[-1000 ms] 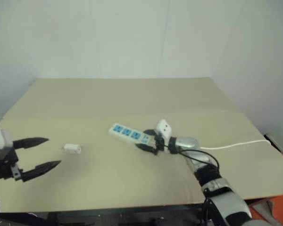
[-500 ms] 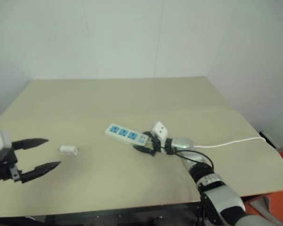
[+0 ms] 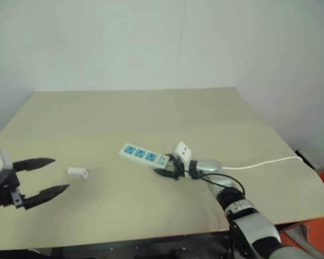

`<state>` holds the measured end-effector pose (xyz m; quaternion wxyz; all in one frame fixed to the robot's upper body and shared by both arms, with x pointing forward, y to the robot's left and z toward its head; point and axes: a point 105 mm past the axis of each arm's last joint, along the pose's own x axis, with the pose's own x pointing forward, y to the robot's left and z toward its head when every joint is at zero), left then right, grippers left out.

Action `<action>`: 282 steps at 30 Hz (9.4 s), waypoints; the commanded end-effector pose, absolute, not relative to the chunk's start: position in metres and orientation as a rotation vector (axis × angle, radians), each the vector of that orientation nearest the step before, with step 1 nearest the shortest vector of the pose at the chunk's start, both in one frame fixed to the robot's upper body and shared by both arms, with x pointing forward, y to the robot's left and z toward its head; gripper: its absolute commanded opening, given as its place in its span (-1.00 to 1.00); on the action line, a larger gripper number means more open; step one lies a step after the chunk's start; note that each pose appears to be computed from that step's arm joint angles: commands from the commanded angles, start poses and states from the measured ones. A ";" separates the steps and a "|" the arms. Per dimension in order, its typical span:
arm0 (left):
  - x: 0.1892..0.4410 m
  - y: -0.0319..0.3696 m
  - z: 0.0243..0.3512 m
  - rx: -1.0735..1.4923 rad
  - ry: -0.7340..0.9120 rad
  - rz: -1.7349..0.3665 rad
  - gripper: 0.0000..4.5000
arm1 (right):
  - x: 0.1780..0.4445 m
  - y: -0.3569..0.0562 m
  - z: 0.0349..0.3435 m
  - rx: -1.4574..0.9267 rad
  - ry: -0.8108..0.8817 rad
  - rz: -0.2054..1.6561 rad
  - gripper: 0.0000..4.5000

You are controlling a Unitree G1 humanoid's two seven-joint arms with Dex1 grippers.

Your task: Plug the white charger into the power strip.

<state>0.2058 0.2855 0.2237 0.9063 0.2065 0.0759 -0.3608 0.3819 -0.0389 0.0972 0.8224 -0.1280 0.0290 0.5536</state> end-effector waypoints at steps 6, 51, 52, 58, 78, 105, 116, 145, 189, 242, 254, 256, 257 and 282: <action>0.205 0.282 0.232 0.451 0.134 -0.755 1.00 | 0.349 -0.047 0.116 -0.268 -0.031 1.346 0.51; 0.214 0.283 0.236 0.429 0.123 -0.783 1.00 | 0.320 -0.012 0.063 -0.171 0.068 1.549 0.51; 0.215 0.284 0.236 0.422 0.124 -0.784 1.00 | 0.319 -0.011 0.063 -0.168 0.063 1.556 0.51; 0.225 0.303 0.232 0.429 0.204 -0.764 1.00 | 0.310 -0.009 0.069 -0.201 0.033 1.644 0.51; 0.286 0.341 0.248 1.038 0.644 -0.909 1.00 | 0.306 0.002 0.065 -0.263 0.035 1.702 0.51; 0.342 0.306 0.198 1.400 1.015 -1.186 1.00 | 0.309 -0.008 0.068 -0.256 0.079 1.691 0.51; 0.349 0.295 0.178 1.367 1.066 -1.209 1.00 | 0.308 -0.006 0.069 -0.245 0.076 1.693 0.51; 0.356 0.301 0.134 1.380 1.163 -1.141 1.00 | 0.303 -0.014 0.065 -0.225 0.093 1.655 0.51; 0.368 0.175 0.282 0.864 0.006 -1.242 -0.54 | 0.307 -0.010 0.063 -0.264 0.095 1.668 0.51; 0.281 0.131 0.142 0.211 -0.164 -1.437 -0.54 | 0.311 -0.009 0.056 -0.276 0.117 1.656 0.51; 0.285 0.133 0.138 0.236 -0.198 -1.448 -0.54 | 0.310 -0.011 0.056 -0.271 0.124 1.651 0.51; 0.285 0.134 0.138 0.239 -0.211 -1.449 -0.54 | 0.310 -0.011 0.056 -0.270 0.126 1.650 0.51; 0.284 0.134 0.137 0.242 -0.207 -1.453 -0.54 | 0.310 -0.011 0.055 -0.270 0.126 1.650 0.51; 0.280 0.137 0.131 0.232 -0.152 -1.508 -0.54 | 0.309 -0.013 0.054 -0.266 0.131 1.647 0.51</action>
